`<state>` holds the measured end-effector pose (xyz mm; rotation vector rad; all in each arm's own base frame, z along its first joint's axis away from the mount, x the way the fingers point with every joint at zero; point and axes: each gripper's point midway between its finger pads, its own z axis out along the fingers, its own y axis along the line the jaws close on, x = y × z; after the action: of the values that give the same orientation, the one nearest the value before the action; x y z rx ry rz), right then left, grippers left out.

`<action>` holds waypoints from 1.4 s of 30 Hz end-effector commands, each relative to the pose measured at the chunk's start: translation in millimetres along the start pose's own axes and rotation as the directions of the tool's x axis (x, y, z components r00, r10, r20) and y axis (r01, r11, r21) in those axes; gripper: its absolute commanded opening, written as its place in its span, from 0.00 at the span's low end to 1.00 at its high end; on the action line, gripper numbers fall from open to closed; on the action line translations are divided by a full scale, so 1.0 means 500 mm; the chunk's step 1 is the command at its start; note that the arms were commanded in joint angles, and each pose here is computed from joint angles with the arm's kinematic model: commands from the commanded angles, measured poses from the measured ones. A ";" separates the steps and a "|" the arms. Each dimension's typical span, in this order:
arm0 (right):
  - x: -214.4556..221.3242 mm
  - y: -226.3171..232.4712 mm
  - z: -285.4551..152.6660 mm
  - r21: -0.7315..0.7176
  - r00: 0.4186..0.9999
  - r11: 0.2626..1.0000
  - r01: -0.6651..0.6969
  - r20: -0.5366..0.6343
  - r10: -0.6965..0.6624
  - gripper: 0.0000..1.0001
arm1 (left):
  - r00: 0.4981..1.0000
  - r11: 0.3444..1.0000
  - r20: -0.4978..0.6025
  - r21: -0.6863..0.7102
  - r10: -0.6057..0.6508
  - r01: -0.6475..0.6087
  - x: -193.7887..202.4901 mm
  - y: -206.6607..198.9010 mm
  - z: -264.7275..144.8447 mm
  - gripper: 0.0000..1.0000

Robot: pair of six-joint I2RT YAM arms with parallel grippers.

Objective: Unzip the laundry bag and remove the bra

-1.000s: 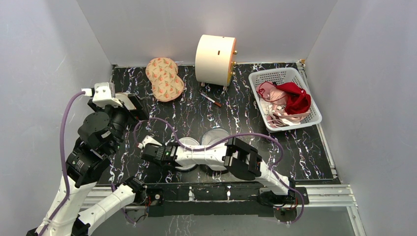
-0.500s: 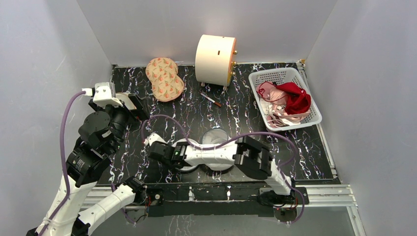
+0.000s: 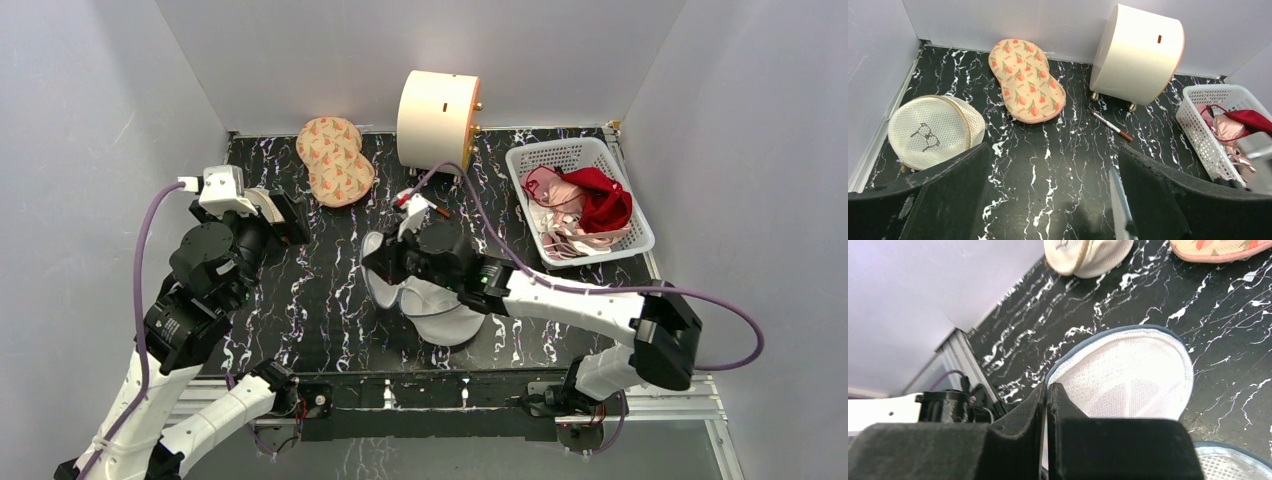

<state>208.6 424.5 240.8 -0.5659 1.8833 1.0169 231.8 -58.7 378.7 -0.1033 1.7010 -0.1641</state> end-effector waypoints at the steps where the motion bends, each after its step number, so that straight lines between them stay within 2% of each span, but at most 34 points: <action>1: -0.097 0.053 -0.051 -0.158 0.973 0.984 -0.079 0.204 0.111 0.00 | 1.000 1.000 -0.019 0.013 -0.009 0.009 0.016 -0.011 0.011 0.98; 6: -0.133 0.015 -0.079 -0.159 0.955 0.984 -0.082 0.271 0.123 0.00 | 0.999 1.000 -0.030 0.026 -0.015 0.015 0.025 -0.019 0.018 0.98; 13: -0.256 -0.072 -0.065 -0.140 0.939 0.990 0.012 0.341 0.037 0.00 | 0.998 0.998 -0.055 0.060 -0.032 0.035 0.036 -0.040 0.028 0.98; 17: -0.301 -0.106 -0.049 -0.145 0.937 0.988 0.050 0.350 0.004 0.00 | 0.997 0.997 -0.071 0.063 -0.037 0.041 0.045 -0.043 0.029 0.98; 22: -0.330 -0.112 -0.031 -0.228 0.943 0.971 0.074 0.332 0.006 0.00 | 0.997 0.998 -0.071 0.056 -0.038 0.042 0.047 -0.041 0.030 0.98; 26: -0.304 -0.088 -0.009 -0.327 0.967 0.943 0.063 0.254 0.023 0.00 | 0.997 0.998 -0.073 0.053 -0.033 0.036 0.048 -0.041 0.033 0.98; 33: -0.214 -0.066 -0.018 -0.442 0.984 0.891 -0.103 0.086 0.156 0.00 | 0.996 0.998 -0.082 0.049 -0.022 0.026 0.059 -0.042 0.040 0.98; 36: -0.189 -0.085 -0.034 -0.376 0.979 0.914 -0.154 0.063 0.191 0.00 | 0.996 0.998 -0.088 0.052 -0.022 0.027 0.065 -0.045 0.044 0.98; 42: -0.147 -0.177 -0.062 -0.121 0.962 0.960 -0.252 0.076 0.262 0.00 | 0.995 0.997 -0.102 0.065 -0.022 0.029 0.074 -0.055 0.054 0.98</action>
<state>284.1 374.2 258.1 -0.4763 1.8751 1.4049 248.2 -88.1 340.4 -0.0670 1.8101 -0.2248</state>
